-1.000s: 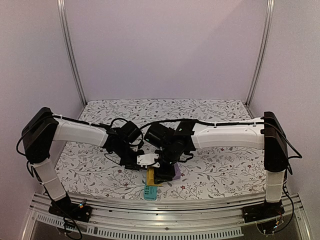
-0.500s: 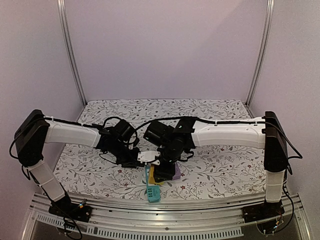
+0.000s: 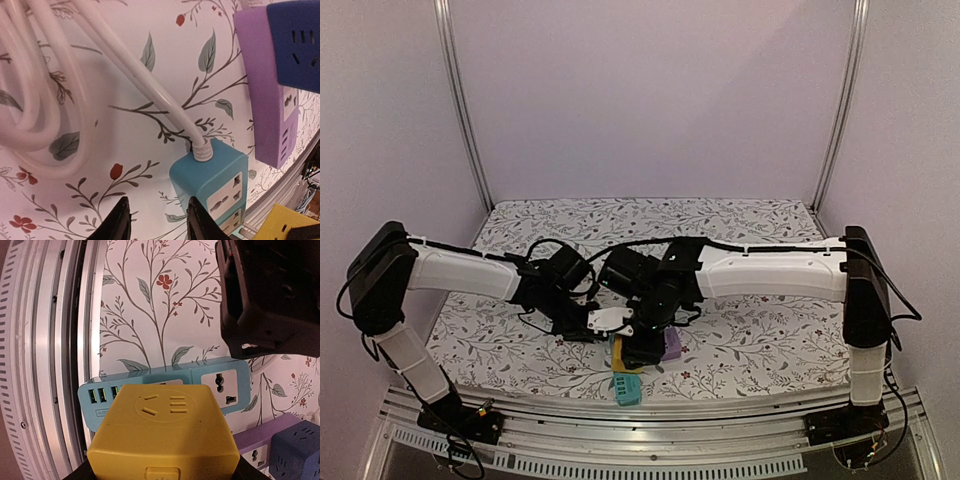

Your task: Insert the plug

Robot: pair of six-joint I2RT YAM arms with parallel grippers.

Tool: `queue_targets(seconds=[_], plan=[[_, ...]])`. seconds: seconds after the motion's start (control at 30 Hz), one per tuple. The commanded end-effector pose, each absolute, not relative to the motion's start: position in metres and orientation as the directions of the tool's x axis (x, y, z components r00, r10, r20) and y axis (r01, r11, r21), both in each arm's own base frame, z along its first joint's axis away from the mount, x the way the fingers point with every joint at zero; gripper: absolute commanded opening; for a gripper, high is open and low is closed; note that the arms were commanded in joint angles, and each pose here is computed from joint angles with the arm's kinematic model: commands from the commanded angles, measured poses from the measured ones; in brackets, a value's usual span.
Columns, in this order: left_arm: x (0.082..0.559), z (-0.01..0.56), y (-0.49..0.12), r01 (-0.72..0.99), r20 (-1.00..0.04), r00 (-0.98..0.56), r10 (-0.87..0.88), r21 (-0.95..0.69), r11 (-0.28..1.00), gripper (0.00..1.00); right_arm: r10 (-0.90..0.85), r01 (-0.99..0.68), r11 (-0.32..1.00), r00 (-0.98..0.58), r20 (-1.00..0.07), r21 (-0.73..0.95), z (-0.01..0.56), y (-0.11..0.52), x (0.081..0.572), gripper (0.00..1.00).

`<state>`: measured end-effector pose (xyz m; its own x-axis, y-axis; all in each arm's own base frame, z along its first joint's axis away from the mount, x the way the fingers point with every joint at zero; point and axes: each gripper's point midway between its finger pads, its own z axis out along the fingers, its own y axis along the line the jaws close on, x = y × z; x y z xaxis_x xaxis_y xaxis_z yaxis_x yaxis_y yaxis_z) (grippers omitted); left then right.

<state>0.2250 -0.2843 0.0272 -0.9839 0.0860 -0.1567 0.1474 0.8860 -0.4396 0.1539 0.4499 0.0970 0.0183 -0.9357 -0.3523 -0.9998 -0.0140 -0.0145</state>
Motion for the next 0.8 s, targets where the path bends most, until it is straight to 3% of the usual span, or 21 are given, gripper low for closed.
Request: queue_targets(seconds=[0.0,0.47,0.77], plan=[[0.225,0.023,-0.298,0.156,-0.153,-0.984,0.094,-0.464,0.872,0.39,-0.941,-0.999,-0.038,0.044,-0.336,-0.026,0.091,0.451,0.153,0.0],[0.232,0.019,-0.312,0.187,-0.164,-0.979,0.125,-0.455,0.871,0.36,-0.966,-0.994,-0.07,0.088,-0.242,-0.082,0.064,0.422,0.157,0.0],[0.249,0.054,-0.307,0.239,-0.255,-0.957,0.142,-0.407,0.882,0.42,-0.948,-0.98,-0.05,0.107,-0.3,-0.193,0.106,0.43,0.173,0.0]])
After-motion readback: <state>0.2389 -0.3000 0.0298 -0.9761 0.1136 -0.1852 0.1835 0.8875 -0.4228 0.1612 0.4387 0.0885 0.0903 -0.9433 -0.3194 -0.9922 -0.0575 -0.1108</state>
